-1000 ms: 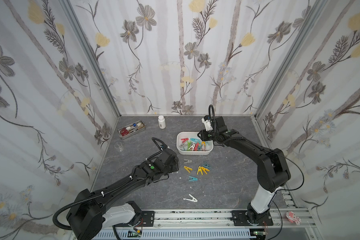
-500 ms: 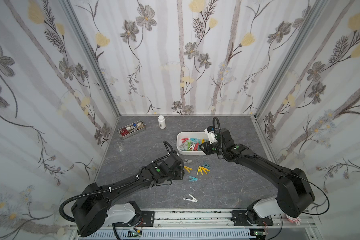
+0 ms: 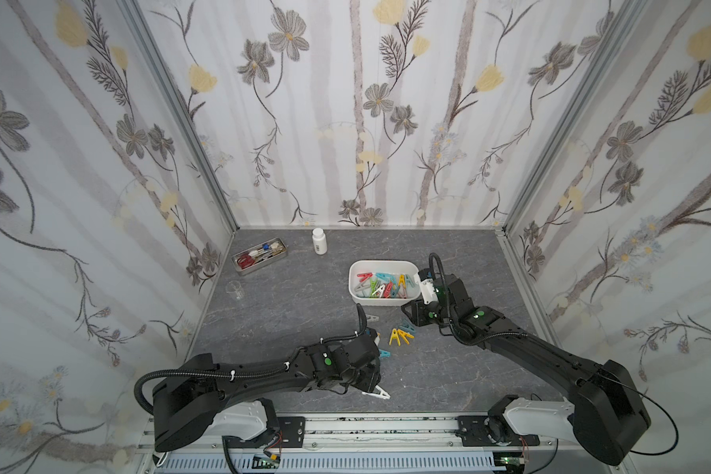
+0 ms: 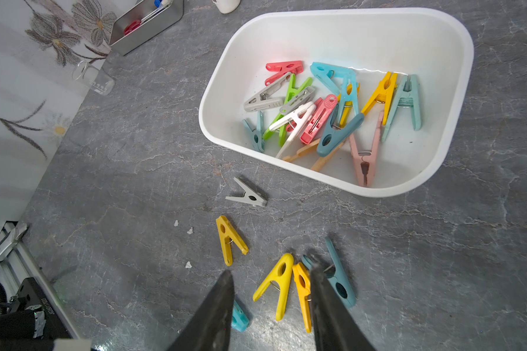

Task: Put the clothespins into the storage box
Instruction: Pick up the clothespin from the center of the board.

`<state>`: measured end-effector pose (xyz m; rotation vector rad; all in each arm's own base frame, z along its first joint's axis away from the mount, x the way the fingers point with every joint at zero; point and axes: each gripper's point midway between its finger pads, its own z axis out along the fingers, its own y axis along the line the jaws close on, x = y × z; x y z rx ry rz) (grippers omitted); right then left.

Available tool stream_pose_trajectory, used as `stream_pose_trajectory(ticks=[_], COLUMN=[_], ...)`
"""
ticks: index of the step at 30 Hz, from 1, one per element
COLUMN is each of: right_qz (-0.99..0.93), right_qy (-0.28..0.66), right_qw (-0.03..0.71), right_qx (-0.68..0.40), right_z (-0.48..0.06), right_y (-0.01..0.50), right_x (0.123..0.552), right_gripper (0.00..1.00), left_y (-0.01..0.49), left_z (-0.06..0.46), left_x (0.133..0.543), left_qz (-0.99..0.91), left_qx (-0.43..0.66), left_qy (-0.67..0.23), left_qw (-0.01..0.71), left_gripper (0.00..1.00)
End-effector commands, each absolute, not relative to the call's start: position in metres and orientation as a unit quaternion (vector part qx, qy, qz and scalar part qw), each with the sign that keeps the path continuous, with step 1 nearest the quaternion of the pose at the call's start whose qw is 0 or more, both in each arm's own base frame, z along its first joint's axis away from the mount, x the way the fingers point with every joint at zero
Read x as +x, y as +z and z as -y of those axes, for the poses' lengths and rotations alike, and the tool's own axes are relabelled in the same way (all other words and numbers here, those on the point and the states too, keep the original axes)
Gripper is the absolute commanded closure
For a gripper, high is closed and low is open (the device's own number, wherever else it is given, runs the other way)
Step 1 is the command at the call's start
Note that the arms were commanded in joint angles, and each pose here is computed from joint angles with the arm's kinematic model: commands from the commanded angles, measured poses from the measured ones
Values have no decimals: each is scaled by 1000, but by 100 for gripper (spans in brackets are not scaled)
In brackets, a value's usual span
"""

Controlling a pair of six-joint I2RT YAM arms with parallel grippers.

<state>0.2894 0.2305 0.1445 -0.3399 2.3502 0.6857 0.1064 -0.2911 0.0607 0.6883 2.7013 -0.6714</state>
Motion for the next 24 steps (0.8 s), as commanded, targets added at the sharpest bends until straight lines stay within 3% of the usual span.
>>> stream_pose_trajectory(ticks=[1, 24], right_qz=[-893, -891], right_qy=[267, 274], right_qw=[339, 338], right_qx=[-125, -127], right_z=[-232, -235], right_y=[148, 145], right_x=[292, 292], right_gripper=[58, 58], left_y=[59, 32], left_z=[296, 299], left_x=[104, 77], left_qz=[-927, -920], left_qx=[260, 335], left_qy=[-225, -178], left_qw=[151, 100], left_gripper=[47, 51])
